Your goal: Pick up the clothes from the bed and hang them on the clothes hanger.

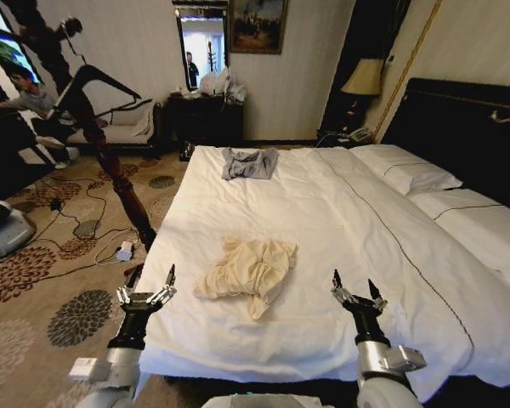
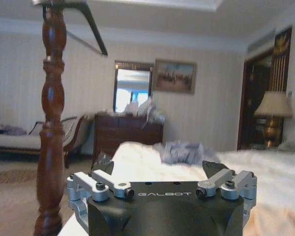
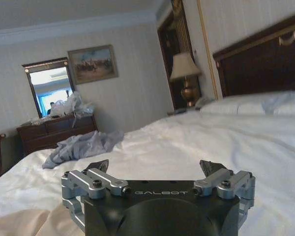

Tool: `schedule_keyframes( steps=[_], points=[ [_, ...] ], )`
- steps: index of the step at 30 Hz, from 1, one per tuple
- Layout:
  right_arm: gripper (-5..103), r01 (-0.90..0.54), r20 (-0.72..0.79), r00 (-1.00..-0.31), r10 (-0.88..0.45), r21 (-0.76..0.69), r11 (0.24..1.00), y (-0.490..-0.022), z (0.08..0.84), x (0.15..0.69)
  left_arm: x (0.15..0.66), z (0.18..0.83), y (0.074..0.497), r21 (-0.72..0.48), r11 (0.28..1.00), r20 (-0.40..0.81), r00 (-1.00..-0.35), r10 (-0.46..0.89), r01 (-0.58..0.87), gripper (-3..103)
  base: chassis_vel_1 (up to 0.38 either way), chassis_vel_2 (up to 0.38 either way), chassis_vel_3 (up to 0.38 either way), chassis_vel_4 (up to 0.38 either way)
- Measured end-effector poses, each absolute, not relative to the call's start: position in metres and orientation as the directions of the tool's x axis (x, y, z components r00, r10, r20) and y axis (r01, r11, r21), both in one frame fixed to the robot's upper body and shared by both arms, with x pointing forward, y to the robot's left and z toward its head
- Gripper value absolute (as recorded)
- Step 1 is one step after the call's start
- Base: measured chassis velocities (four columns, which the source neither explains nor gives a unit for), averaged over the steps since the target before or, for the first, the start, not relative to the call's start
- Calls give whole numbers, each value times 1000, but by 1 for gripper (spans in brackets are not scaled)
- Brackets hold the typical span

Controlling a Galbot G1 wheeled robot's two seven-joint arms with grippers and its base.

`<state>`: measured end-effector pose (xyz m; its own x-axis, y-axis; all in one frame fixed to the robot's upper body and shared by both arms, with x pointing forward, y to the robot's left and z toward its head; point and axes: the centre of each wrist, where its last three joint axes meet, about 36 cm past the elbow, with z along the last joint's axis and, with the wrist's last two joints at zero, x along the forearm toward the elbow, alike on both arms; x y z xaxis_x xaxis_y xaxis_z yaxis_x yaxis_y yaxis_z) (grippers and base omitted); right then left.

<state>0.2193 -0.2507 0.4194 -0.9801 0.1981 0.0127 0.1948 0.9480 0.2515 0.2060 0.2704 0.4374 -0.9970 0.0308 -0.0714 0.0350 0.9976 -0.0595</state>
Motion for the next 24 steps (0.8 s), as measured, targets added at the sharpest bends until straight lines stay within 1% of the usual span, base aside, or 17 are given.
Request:
schedule_keyframes(
  steps=[3, 5, 6, 7, 8, 9, 10, 12, 13, 14, 15, 16, 17, 19, 20, 22, 24],
  points=[
    [100, 193, 36, -981, 190, 278, 941, -249, 417, 220, 207, 429, 275, -35, 999, -46, -998, 32, 33, 100, 0, 0, 0, 0],
    [100, 184, 102, -982, 158, 334, 924, -247, 415, 222, 206, 415, 284, 10, 1000, 2, -1000, 26, 26, 100, 0, 0, 0, 0],
    [100, 183, 144, -980, 137, 380, 907, -246, 417, 223, 205, 410, 287, 22, 999, 18, -999, 26, 26, 100, 0, 0, 0, 0],
    [100, 183, 144, -980, 137, 380, 907, -246, 417, 223, 205, 410, 287, 22, 999, 18, -999, 26, 26, 100, 0, 0, 0, 0],
    [100, 185, 174, -977, 121, 418, 890, -245, 418, 224, 204, 407, 288, 26, 999, 28, -999, 27, 27, 100, 0, 0, 0, 0],
    [100, 195, 230, -969, 92, 482, 854, -243, 423, 225, 202, 404, 289, 29, 999, 40, -999, 29, 30, 100, 0, 0, 0, 0],
    [100, 219, 314, -948, 39, 563, 797, -242, 432, 229, 199, 399, 291, 34, 999, 53, -998, 32, 34, 100, 0, 0, 0, 0],
    [100, 252, 394, -919, -20, 625, 739, -239, 445, 236, 196, 394, 291, 38, 999, 64, -997, 33, 35, 100, 0, 0, 0, 0],
    [100, 252, 394, -919, -20, 625, 739, -239, 445, 236, 196, 394, 291, 38, 999, 64, -997, 33, 35, 100, 0, 0, 0, 0],
    [100, 272, 432, -900, -52, 651, 709, -238, 451, 239, 195, 393, 291, 39, 999, 68, -997, 34, 37, 100, 0, 0, 0, 0],
    [100, 294, 479, -871, -110, 686, 665, -236, 463, 244, 194, 391, 291, 43, 998, 73, -997, 36, 39, 100, 0, 0, 0, 0],
    [100, 302, 512, -843, -168, 708, 639, -235, 473, 248, 193, 391, 290, 46, 998, 74, -997, 38, 42, 100, 0, 0, 0, 0],
    [100, 300, 529, -822, -211, 717, 630, -234, 479, 249, 192, 391, 289, 49, 998, 75, -996, 39, 43, 100, 0, 0, 0, 0],
    [100, 295, 539, -809, -234, 717, 631, -233, 480, 250, 192, 391, 289, 50, 998, 74, -997, 39, 43, 100, 0, 0, 0, 0],
    [100, 280, 556, -787, -268, 709, 647, -230, 477, 251, 192, 393, 287, 53, 998, 68, -997, 37, 41, 100, 0, 0, 0, 0],
    [100, 272, 579, -763, -285, 689, 672, -225, 462, 255, 192, 396, 285, 56, 998, 60, -998, 32, 35, 100, 0, 0, 0, 0],
    [100, 271, 584, -759, -287, 685, 677, -224, 455, 258, 192, 397, 285, 56, 998, 58, -998, 31, 34, 100, 0, 0, 0, 0]
  ],
)
